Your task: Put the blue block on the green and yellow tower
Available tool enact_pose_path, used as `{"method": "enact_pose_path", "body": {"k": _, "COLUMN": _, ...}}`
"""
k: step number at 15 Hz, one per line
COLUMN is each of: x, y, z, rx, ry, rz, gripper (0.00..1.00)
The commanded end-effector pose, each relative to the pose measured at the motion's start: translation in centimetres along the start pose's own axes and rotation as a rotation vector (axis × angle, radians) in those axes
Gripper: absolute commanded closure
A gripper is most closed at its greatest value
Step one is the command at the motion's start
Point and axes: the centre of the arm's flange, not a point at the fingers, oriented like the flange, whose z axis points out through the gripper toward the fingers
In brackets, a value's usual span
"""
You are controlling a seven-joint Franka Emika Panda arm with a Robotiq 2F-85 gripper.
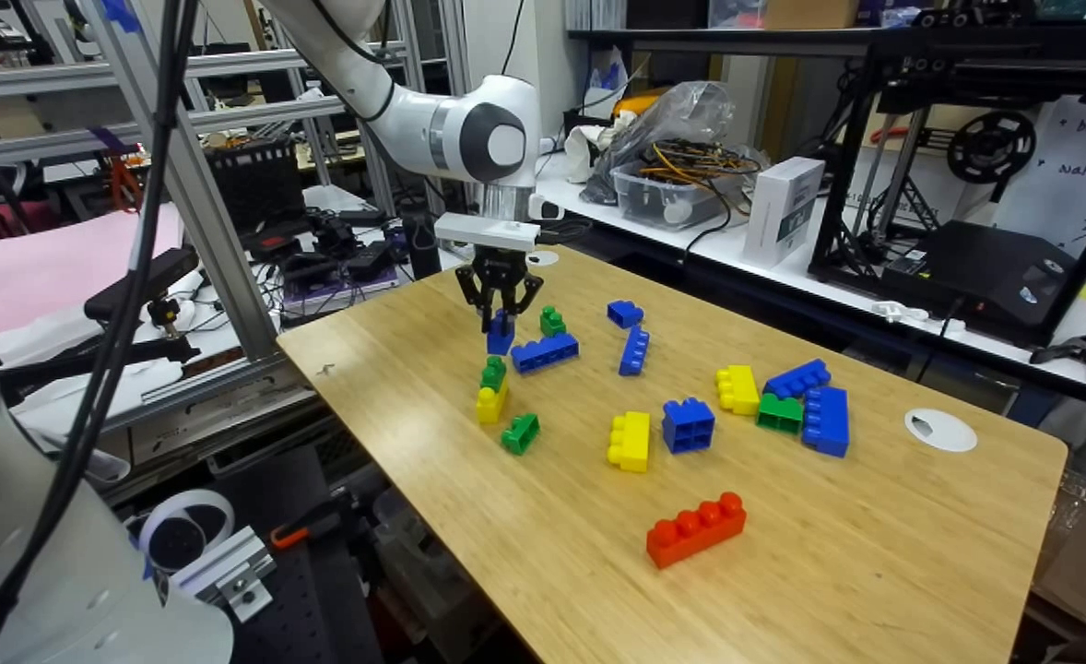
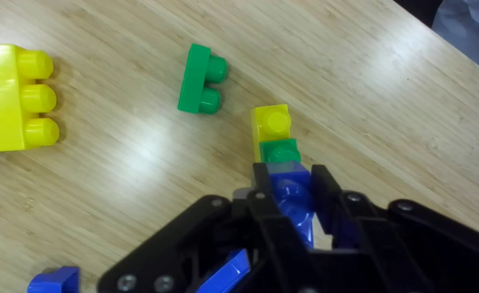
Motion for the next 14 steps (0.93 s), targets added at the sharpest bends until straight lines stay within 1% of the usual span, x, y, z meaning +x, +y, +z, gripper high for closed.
{"method": "enact_pose_path", "body": {"k": 1, "x": 0.0, "y": -0.2, "z": 0.2, "rx": -0.009, "ry": -0.025, "rz": -0.011, "gripper": 0.93}}
{"method": "enact_pose_path", "body": {"k": 7, "x": -0.8, "y": -0.3, "z": 1.8, "rx": 0.008, "ry": -0.044, "rz": -0.009, "gripper": 0.93}}
{"method": "enact_pose_path", "body": {"k": 14, "x": -0.4, "y": -0.5, "z": 4.1, "rx": 0.024, "ry": -0.073, "rz": -0.024, "gripper": 0.93}}
